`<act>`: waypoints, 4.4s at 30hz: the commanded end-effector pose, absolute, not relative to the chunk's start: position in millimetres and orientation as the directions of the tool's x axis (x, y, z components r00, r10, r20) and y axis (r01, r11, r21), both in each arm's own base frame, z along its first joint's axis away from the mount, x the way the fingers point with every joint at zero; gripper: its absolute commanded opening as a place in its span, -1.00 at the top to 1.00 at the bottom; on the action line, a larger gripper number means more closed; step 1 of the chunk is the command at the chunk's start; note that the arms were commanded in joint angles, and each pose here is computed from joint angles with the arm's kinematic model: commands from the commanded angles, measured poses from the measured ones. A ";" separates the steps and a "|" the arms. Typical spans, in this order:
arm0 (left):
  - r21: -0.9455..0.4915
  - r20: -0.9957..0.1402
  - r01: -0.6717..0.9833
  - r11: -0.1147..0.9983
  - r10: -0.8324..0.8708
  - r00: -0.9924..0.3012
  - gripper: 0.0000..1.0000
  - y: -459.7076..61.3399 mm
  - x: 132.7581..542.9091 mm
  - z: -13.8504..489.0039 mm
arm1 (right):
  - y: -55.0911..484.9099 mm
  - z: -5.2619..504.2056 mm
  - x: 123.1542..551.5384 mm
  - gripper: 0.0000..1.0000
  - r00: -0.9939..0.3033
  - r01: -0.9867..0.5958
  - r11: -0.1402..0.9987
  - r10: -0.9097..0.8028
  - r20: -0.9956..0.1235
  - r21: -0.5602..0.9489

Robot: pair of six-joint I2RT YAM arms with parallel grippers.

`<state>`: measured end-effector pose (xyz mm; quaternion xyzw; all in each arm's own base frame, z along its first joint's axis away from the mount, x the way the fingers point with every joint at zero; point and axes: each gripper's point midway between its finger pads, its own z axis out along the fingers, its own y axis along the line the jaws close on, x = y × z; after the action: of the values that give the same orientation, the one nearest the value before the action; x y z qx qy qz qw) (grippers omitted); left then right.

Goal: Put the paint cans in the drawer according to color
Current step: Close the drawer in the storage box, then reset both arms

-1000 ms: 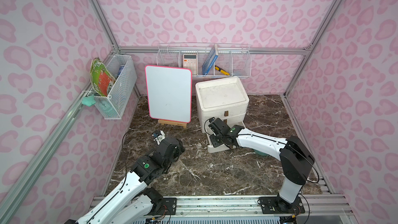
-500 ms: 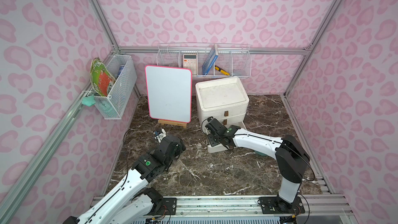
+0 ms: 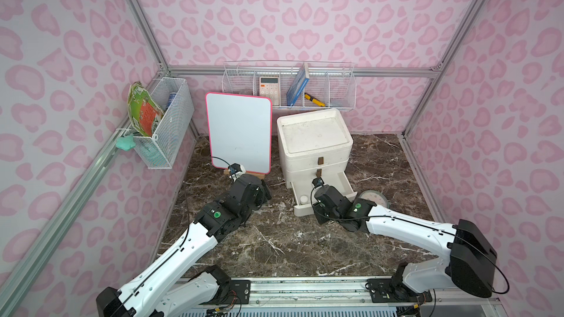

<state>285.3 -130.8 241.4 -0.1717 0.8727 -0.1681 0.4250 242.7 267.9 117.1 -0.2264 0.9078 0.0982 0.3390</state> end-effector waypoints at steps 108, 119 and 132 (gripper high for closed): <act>-0.119 -0.927 -0.367 0.923 -0.236 -0.292 -0.77 -37.6 334.3 261.3 | 10.8 183.0 345.4 -0.30 -0.308 0.107 0.949 0.314 -0.898 0.296; -0.016 -0.920 -0.502 0.865 -0.209 -0.331 -0.96 55.2 325.3 192.0 | -28.6 165.1 357.5 -0.35 -0.066 0.098 0.995 -0.022 -0.998 -0.028; 0.041 -0.948 -0.246 0.968 -0.040 -0.316 -0.96 31.3 369.4 137.0 | -23.0 133.5 363.0 -0.46 -0.060 0.133 0.991 -0.010 -0.998 -0.018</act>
<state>342.4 50.8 108.8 -0.1508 0.8437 0.1226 0.5004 360.8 -6.7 119.4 -0.0037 0.7445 -0.0325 0.6668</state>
